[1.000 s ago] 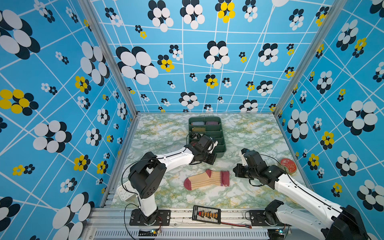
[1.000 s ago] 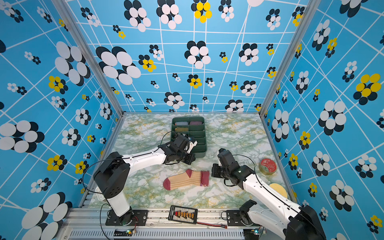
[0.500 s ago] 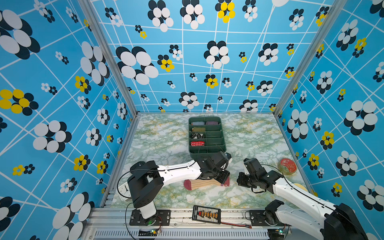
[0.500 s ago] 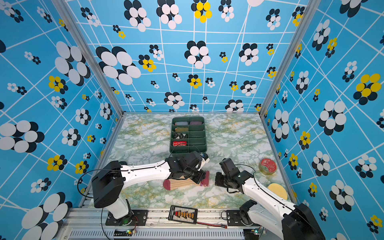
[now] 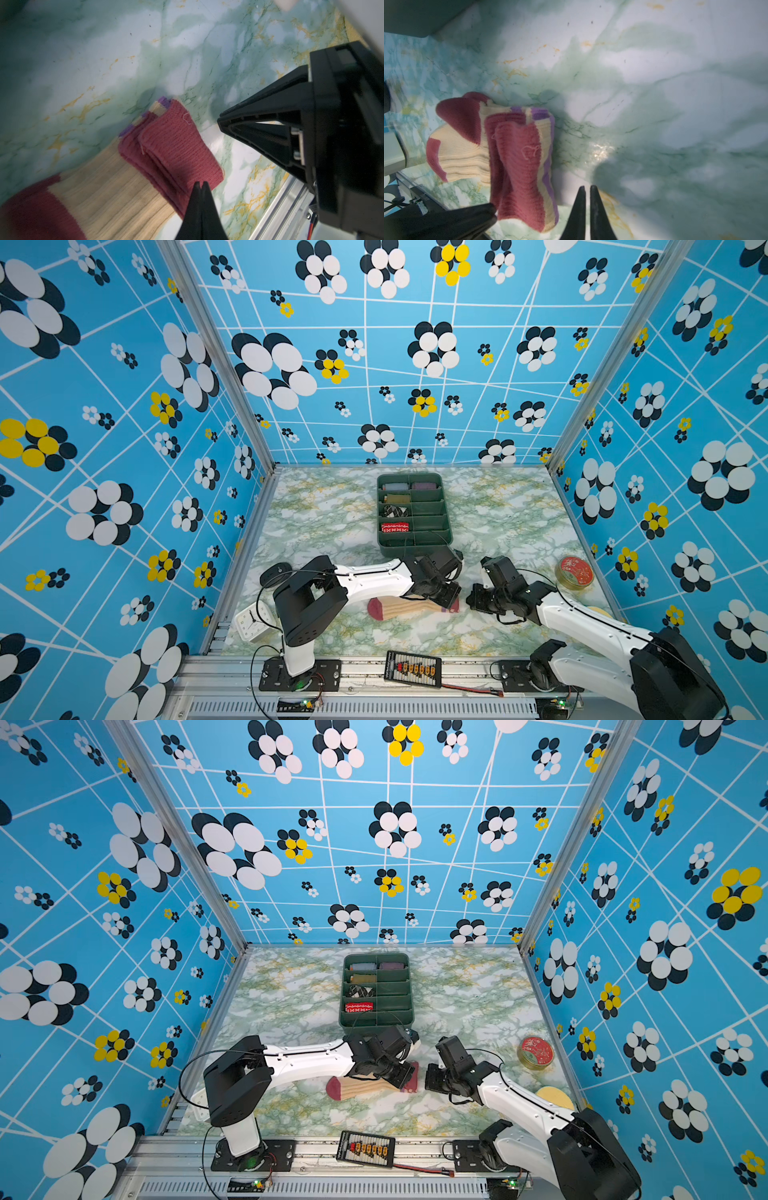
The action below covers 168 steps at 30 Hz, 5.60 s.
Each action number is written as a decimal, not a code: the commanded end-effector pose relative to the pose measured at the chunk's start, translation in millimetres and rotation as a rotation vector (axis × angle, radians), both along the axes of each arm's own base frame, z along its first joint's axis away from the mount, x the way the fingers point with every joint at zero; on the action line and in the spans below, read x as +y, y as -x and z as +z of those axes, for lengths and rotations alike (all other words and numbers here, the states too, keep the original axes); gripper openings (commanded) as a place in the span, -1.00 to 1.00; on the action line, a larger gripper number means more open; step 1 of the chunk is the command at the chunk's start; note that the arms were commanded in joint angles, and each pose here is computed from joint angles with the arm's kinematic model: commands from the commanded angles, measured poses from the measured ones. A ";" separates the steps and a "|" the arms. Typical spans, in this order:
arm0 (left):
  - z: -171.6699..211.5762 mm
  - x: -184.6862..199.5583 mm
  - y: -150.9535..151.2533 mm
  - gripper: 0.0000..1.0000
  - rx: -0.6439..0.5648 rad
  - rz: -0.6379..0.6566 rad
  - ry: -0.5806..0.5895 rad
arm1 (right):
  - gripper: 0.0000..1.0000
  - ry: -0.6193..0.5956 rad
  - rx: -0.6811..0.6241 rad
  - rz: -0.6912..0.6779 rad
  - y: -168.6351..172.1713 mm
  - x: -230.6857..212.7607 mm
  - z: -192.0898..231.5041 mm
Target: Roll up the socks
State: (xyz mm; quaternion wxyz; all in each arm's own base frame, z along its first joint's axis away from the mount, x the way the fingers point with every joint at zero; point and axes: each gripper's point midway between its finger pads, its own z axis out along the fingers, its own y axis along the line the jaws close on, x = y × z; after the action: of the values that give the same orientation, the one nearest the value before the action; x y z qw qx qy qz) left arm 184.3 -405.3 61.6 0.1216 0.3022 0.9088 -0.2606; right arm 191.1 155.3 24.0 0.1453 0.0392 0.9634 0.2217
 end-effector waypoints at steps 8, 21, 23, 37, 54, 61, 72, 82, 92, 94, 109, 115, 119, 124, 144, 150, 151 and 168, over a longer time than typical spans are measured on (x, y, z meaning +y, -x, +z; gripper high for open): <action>-20.0 13.5 -9.5 -0.96 0.008 0.035 -0.078 | -0.82 -0.062 0.018 0.009 -1.0 10.6 -4.3; -39.9 23.2 -13.2 -0.96 0.047 0.052 -0.102 | -0.82 -0.123 0.030 0.040 -1.3 23.3 -4.7; -43.2 24.4 -13.0 -0.96 0.057 0.056 -0.101 | -0.83 -0.134 0.028 0.046 -1.0 25.3 -4.3; -54.2 33.7 -14.7 -0.96 0.121 0.096 -0.052 | -0.83 -0.235 0.012 0.099 -3.9 44.3 0.1; -59.2 44.0 -16.5 -0.96 0.192 0.142 0.033 | -0.45 -0.334 -0.048 0.155 -0.6 55.9 18.7; -57.0 46.1 -15.1 -0.96 0.236 0.166 0.104 | -0.36 -0.343 -0.046 0.162 -2.2 58.7 15.7; -57.8 43.3 -9.7 -0.95 0.291 0.167 0.176 | -0.19 -0.349 -0.041 0.167 -7.2 65.1 11.3; -59.0 37.9 -7.3 -0.95 0.315 0.147 0.196 | -0.21 -0.357 -0.037 0.185 -10.4 76.8 5.0; -60.3 34.6 -5.7 -0.94 0.328 0.136 0.204 | -0.76 -0.327 -0.047 0.180 -11.4 76.0 -0.4; -60.2 34.7 -5.7 -0.94 0.328 0.136 0.204 | -0.90 -0.307 -0.053 0.180 -11.5 74.2 -1.1; -24.1 68.5 -49.5 -0.71 0.141 0.189 0.101 | -1.00 -0.219 -0.038 0.236 -1.9 69.2 0.7; -5.2 70.4 -57.0 -0.72 0.099 0.186 0.110 | -0.99 -0.170 -0.025 0.258 -0.4 67.0 1.6; 6.0 62.6 -54.2 -0.75 0.093 0.182 0.168 | -0.97 -0.148 -0.023 0.265 -0.7 66.6 2.8; 30.8 42.8 -46.7 -0.74 0.090 0.155 0.287 | -0.95 -0.137 -0.020 0.276 -1.6 69.6 4.3; 4.5 10.1 -25.8 -0.78 0.162 0.091 0.277 | -0.91 -0.133 -0.015 0.297 -3.2 79.0 5.4; -8.8 17.7 -26.1 -0.81 0.149 0.102 0.199 | -0.90 -0.132 -0.016 0.298 -3.0 79.0 5.3; -11.2 21.0 -25.6 -0.83 0.145 0.102 0.177 | -0.89 -0.133 -0.017 0.297 -3.4 79.1 5.6; -38.2 56.2 -7.9 -0.96 0.173 0.115 0.047 | -0.43 -0.144 -0.036 0.286 -6.4 80.5 14.3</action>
State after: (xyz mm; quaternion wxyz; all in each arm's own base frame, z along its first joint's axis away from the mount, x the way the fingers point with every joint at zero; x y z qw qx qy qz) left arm 207.6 -370.9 42.0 0.0954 0.2214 0.9093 -0.3392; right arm 194.6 232.5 30.0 0.1188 -0.0881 0.9392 0.3100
